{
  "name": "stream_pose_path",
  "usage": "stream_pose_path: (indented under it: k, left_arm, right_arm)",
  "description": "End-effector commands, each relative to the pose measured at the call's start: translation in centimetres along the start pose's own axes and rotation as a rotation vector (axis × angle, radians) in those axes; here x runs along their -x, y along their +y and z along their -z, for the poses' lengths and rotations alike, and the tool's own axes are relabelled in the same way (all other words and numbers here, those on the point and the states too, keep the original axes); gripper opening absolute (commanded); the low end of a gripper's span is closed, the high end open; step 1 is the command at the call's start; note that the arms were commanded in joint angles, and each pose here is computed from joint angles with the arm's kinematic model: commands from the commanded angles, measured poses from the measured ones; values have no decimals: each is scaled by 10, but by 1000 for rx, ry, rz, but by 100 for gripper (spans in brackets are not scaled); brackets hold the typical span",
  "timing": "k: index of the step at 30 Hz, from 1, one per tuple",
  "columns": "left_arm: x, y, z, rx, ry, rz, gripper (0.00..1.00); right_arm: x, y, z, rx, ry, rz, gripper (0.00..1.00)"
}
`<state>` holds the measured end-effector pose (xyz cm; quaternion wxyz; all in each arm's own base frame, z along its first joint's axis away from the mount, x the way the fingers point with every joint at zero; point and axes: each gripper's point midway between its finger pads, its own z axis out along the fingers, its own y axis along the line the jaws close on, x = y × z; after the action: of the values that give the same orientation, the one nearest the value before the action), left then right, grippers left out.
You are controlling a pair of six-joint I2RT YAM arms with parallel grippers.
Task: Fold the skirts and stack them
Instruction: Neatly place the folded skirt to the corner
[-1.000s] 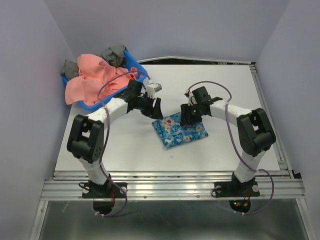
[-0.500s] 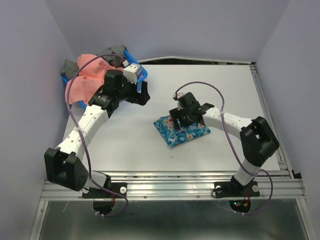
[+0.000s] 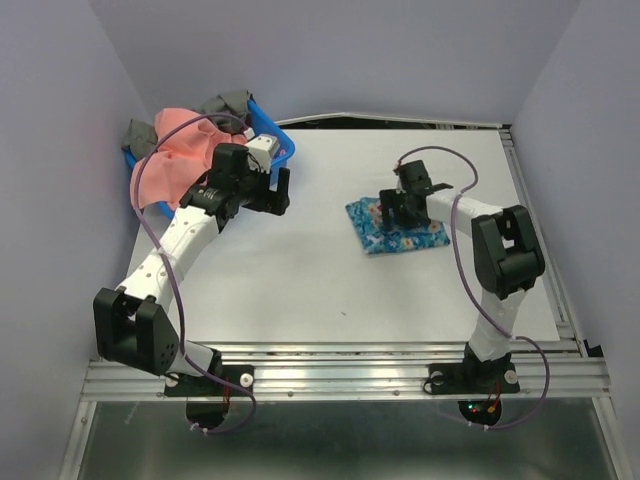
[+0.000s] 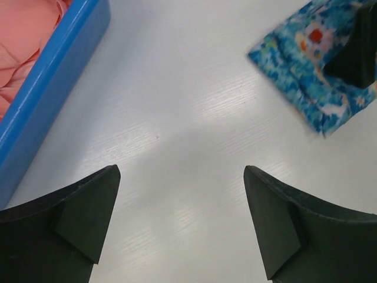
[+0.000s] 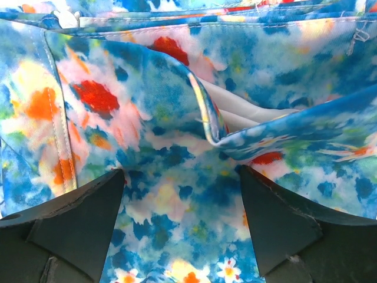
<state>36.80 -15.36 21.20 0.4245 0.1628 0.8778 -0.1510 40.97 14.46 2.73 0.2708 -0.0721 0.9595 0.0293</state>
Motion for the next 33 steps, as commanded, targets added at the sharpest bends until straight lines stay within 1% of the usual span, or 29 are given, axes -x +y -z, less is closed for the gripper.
stream_pose_path:
  k: [1,2,3,4,5,6,7,8,9,10,11,12,16,20,22,25,26,27,28,29,30,31,32,33]
  left_arm:
    - [28,13,13,55,-58,-55,99]
    - [30,17,13,72,-54,-65,98]
    - [33,19,13,83,-57,-76,98]
    - [37,22,12,89,-50,-93,98]
    - [38,23,12,79,-43,-104,99]
    - [39,24,10,68,-36,-113,98]
    - [41,24,7,54,-19,-111,99]
    - [41,25,6,42,-11,-101,99]
    - [42,31,6,35,-7,-84,98]
    - [44,29,4,-6,1,-76,97]
    - [45,31,4,-13,-1,-64,97]
    - [47,39,6,-6,-6,-50,96]
    - [60,56,5,19,-21,-33,94]
    - [69,72,7,49,-32,-18,94]
    - [75,81,7,66,-40,-11,93]
    - [82,111,12,140,-47,5,94]
    - [93,122,13,161,-55,3,94]
    - [98,139,18,201,-59,2,95]
    - [102,158,25,238,-61,5,97]
    - [114,171,28,255,-62,-23,99]
    - [105,193,21,280,-12,-6,99]
    - [107,205,21,307,-3,-8,99]
    - [128,218,33,359,-37,-48,99]
    - [130,229,32,390,-28,-53,99]
  right_arm:
    - [-31,-87,-28,-140,153,-51,86]
    - [-14,-99,-29,-152,121,-66,86]
    - [-7,-111,-31,-166,114,-79,86]
    - [-9,-137,-38,-192,130,-95,86]
    - [9,-151,-39,-207,94,-115,86]
    - [13,-165,-42,-216,91,-103,86]
    - [8,-188,-49,-221,110,-114,86]
    - [12,-200,-51,-223,101,-118,87]
    - [27,-212,-50,-229,72,-117,88]
    - [25,-228,-51,-223,83,-113,88]
    - [23,-237,-55,-224,90,-113,88]
    - [30,-246,-54,-228,73,-115,89]
    - [27,-276,-55,-241,88,-116,89]
    - [26,-291,-57,-263,89,-130,89]
    - [26,-290,-60,-253,95,-128,89]
    - [41,-292,-57,-246,67,-126,93]
    - [48,-292,-54,-240,53,-120,95]
    - [61,-293,-47,-237,24,-113,100]
    - [70,-292,-41,-226,6,-104,100]
    - [82,-285,-33,-181,-23,-85,100]
    - [96,-283,-22,-168,-44,-82,100]
    - [104,-281,-14,-155,-58,-78,100]
    - [117,-272,-2,-127,-91,-65,100]
    - [126,-264,5,-116,-111,-49,100]
